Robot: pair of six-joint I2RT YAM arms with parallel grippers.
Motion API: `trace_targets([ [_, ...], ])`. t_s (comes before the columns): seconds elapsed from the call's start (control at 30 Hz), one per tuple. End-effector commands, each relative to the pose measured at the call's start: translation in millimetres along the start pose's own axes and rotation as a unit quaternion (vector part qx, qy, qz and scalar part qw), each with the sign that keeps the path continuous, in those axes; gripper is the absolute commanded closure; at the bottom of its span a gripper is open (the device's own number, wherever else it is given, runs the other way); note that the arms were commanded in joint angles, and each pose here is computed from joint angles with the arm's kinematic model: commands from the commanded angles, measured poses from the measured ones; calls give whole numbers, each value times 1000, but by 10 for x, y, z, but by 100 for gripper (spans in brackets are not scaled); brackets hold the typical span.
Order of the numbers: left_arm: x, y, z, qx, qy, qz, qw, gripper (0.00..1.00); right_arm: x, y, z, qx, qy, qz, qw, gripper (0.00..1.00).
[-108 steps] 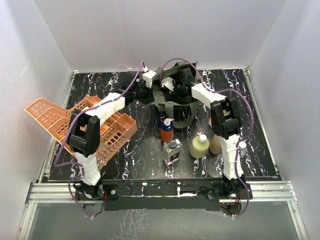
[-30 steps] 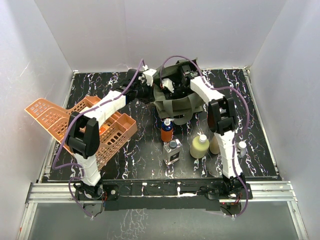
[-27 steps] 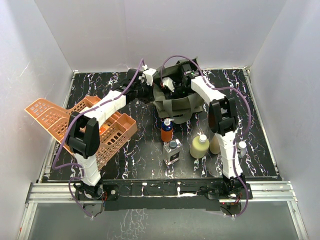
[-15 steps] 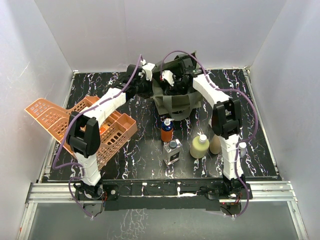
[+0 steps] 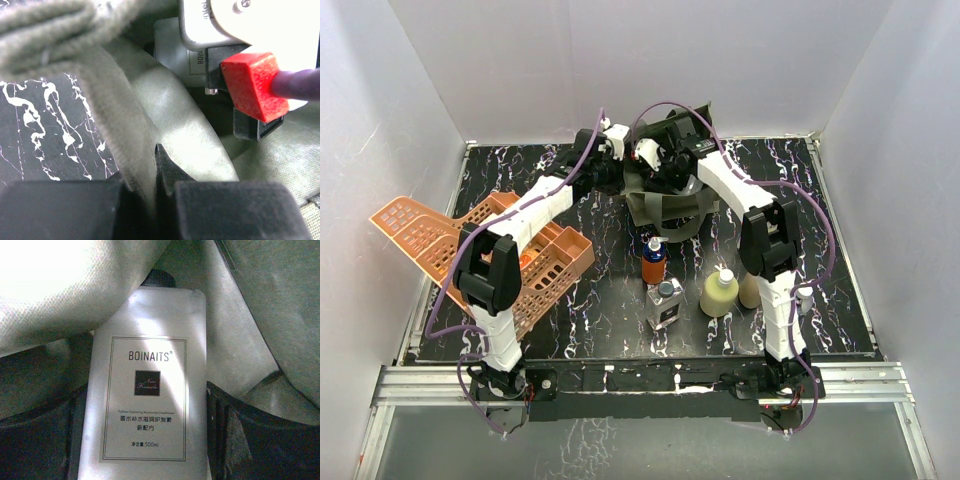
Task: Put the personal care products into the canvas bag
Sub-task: Pick up the care product from the canvas bag.
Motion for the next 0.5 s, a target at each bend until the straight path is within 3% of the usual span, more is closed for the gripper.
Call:
trace_targets([
  [0.0,84,-13,1,6,-9,10,1000,100,-816,-270,983,-34,-145,-90,985,92],
  [0.47,124,1,-74,-3,0,18,1000,100,-1134,-489,1154,-35,-158,-151,975,92],
])
Point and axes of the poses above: each gripper's point midway between its finger pads, its own x axis out along the fingers, its own y axis along the line the jaws close on, z = x × y, the point moved 2 cm from there along -x, back along the fingers, and after that the axes turned 7 degrees about x, right-handed, at the moved point
